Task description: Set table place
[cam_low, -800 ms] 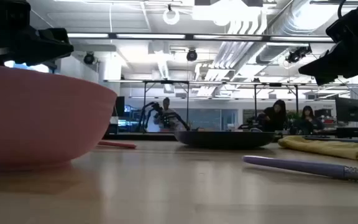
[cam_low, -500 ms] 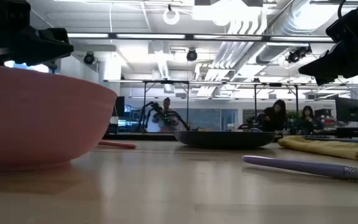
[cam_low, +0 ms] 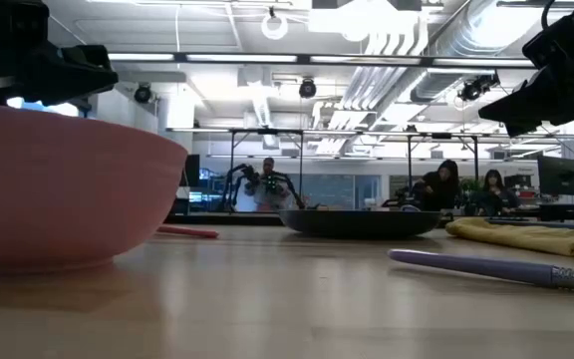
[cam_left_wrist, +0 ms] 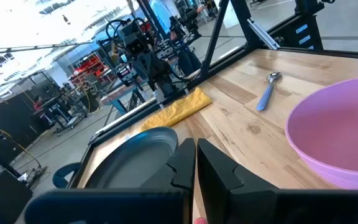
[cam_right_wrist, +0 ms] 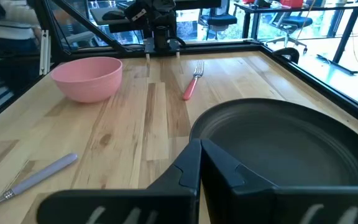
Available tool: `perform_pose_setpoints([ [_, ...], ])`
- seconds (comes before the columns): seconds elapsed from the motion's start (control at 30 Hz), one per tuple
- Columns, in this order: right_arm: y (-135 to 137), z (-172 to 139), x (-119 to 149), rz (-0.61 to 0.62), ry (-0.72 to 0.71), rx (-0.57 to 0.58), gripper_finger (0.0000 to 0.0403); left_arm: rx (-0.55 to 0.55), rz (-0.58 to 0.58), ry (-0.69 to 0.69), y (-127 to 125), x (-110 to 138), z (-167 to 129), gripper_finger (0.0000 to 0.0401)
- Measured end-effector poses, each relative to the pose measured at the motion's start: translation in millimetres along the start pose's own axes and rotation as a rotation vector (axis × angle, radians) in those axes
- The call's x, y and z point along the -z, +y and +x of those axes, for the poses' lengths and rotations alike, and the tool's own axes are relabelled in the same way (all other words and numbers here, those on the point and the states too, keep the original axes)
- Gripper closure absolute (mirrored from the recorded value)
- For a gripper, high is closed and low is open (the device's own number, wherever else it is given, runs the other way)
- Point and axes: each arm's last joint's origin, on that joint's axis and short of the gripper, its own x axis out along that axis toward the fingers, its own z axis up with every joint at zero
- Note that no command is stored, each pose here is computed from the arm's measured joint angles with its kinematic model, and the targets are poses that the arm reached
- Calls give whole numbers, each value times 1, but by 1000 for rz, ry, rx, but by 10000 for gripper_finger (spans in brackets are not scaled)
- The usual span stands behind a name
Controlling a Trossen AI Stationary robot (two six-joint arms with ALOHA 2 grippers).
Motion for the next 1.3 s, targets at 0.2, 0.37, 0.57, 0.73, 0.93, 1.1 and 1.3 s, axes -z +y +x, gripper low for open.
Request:
perform_pose_setpoints([
  [0.2,0,0,0,0,0,0,403,0,0,0,0,0,0,393],
  [0.37,0,0,0,0,0,0,403,0,0,0,0,0,0,394],
  [0.57,0,0,0,0,0,0,403,0,0,-1,0,0,0,394],
  [0.73,0,0,0,0,0,0,403,1,0,-1,0,0,0,393],
  [0.93,0,0,0,0,0,0,403,0,0,0,0,0,0,393],
  [1.1,0,0,0,0,0,0,403,-1,0,-2,0,0,0,393],
  [1.3,0,0,0,0,-1,0,403,-8,-32,-5,1,-1,0,393],
])
